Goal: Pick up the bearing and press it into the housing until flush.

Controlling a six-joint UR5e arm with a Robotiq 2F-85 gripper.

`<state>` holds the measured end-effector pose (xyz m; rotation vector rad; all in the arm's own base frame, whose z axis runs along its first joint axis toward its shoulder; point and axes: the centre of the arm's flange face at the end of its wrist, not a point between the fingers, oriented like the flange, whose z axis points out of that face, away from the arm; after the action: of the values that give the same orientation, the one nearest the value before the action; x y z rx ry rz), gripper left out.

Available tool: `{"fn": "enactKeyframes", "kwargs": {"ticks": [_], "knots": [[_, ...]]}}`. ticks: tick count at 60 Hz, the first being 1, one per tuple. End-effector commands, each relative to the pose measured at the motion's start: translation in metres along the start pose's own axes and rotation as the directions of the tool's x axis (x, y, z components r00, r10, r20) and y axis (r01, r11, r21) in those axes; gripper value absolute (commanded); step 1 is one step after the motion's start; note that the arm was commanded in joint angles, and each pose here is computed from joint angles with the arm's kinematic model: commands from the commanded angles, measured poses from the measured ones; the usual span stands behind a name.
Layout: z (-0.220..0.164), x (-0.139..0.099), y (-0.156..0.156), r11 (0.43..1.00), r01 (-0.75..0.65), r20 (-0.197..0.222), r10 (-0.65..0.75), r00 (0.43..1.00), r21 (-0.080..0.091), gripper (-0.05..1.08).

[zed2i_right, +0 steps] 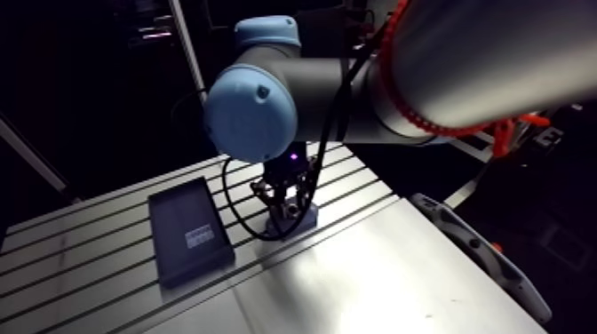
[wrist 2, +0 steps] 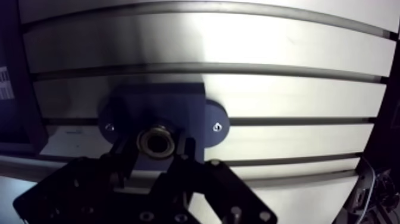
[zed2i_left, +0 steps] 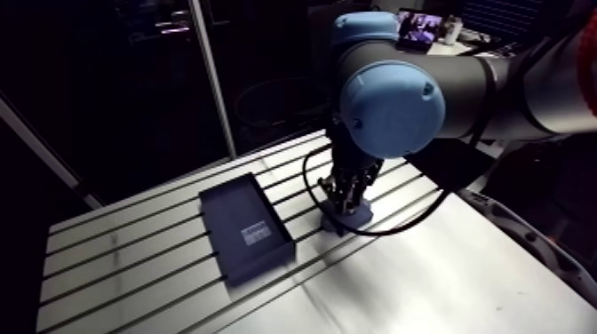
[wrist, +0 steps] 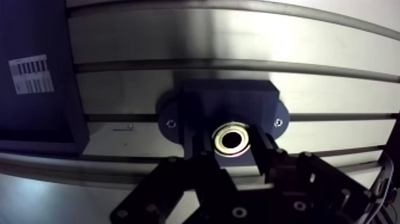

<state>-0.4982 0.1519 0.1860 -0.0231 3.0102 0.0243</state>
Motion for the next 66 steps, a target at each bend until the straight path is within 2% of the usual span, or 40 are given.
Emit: {"fn": "enactKeyframes", "kwargs": {"ticks": [1,29,66], "knots": [[0.0012,-0.0003,-0.0004,1.000,0.001,0.002,-0.001,1.000,0.002,0.70],[-0.0022,0.0001,0.0003,1.000,0.002,-0.004,-0.002,1.000,-0.003,0.70],[0.0005,-0.0012,-0.0008,1.000,0.002,0.004,-0.002,1.000,0.002,0.70]]}}
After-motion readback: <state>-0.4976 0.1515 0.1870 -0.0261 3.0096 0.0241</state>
